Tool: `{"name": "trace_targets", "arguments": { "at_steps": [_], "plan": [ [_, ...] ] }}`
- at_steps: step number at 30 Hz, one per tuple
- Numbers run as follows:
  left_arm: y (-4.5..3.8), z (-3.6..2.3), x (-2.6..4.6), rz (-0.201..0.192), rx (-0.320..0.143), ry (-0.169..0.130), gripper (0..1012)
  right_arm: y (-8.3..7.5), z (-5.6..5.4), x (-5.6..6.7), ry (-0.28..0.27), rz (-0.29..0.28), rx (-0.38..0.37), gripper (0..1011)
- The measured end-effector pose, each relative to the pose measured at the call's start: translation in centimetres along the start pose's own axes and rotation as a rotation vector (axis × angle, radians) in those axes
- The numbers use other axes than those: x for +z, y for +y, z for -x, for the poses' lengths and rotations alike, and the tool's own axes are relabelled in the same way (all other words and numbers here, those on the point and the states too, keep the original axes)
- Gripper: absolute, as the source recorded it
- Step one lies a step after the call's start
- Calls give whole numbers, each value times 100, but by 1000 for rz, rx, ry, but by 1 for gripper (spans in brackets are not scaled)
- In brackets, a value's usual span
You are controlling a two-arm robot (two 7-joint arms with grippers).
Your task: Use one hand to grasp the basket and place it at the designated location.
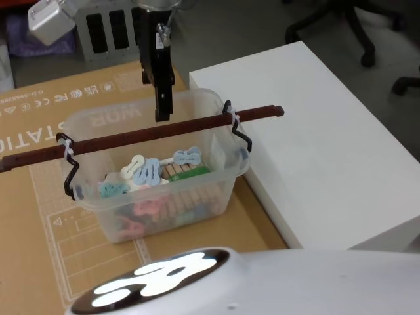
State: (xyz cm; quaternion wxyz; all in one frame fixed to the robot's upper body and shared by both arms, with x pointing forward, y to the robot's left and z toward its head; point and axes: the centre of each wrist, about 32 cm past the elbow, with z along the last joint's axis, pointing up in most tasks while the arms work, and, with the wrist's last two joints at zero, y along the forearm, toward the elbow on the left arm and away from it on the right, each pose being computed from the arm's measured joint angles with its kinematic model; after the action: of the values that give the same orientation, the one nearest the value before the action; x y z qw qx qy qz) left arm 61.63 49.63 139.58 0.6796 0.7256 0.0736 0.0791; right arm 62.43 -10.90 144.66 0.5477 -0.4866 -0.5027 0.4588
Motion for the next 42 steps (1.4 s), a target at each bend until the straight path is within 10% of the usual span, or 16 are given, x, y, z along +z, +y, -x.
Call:
{"name": "trace_targets", "arguments": {
  "at_steps": [42],
  "plan": [
    [0, 0, -1, 0, 0, 0, 0, 233, 134, -117, 48, -37, -5, 1000]
  ]
}}
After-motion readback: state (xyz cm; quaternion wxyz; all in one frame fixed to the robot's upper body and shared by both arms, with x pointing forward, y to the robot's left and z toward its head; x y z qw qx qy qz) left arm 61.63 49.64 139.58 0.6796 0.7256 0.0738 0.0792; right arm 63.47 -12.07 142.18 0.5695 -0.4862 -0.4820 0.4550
